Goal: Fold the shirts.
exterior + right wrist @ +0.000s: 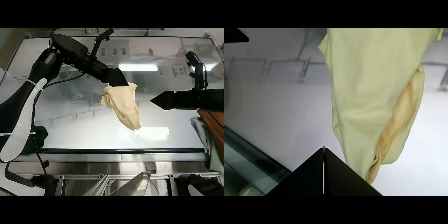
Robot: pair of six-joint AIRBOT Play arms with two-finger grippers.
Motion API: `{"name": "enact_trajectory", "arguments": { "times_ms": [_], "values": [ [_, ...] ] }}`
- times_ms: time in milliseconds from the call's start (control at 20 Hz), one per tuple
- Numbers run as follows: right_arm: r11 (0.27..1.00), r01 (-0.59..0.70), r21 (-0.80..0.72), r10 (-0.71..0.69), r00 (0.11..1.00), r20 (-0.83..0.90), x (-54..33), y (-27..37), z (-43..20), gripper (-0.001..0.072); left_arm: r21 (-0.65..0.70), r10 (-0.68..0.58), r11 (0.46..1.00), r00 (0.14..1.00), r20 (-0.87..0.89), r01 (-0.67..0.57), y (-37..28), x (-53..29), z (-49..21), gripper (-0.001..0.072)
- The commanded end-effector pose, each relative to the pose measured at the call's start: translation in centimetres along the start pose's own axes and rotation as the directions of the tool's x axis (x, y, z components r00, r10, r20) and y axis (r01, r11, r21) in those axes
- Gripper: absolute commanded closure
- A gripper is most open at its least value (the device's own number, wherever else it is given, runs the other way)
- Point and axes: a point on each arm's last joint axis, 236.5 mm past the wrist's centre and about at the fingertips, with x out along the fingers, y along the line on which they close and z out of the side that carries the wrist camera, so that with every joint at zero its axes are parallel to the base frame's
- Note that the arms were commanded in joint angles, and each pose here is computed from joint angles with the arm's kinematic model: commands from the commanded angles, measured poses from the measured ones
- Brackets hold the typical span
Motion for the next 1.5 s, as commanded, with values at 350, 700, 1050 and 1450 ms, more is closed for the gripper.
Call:
{"name": "enact_trajectory", "arguments": {
  "times_ms": [350, 700, 1050, 1450],
  "values": [
    [0.993, 0.044, 0.107, -0.044, 0.999, -0.008, 3.1, -3.3, 0.7, 0.0250, -0.602, 0.125, 0.794, 0.992, 0.028, -0.083, 15.5, -3.3, -10.2, 0.0015],
    [0.953, 0.136, 0.271, -0.084, 0.977, -0.196, 14.1, -12.6, -0.9, 0.0250, -0.696, 0.051, 0.715, 0.997, -0.053, -0.073, 20.7, 1.0, -14.5, 0.0123],
    [0.899, -0.061, 0.433, 0.147, 0.975, -0.168, 19.7, -11.0, 3.2, 0.0251, -0.623, -0.005, 0.780, 0.995, -0.100, -0.059, 20.8, 5.0, -12.2, 0.0225],
    [0.823, -0.367, 0.433, 0.394, 0.919, 0.029, 19.1, -6.2, 8.1, 0.0693, -0.563, -0.057, 0.827, 0.991, -0.121, -0.021, 18.3, 5.8, -9.9, 0.0703]
  ]
}}
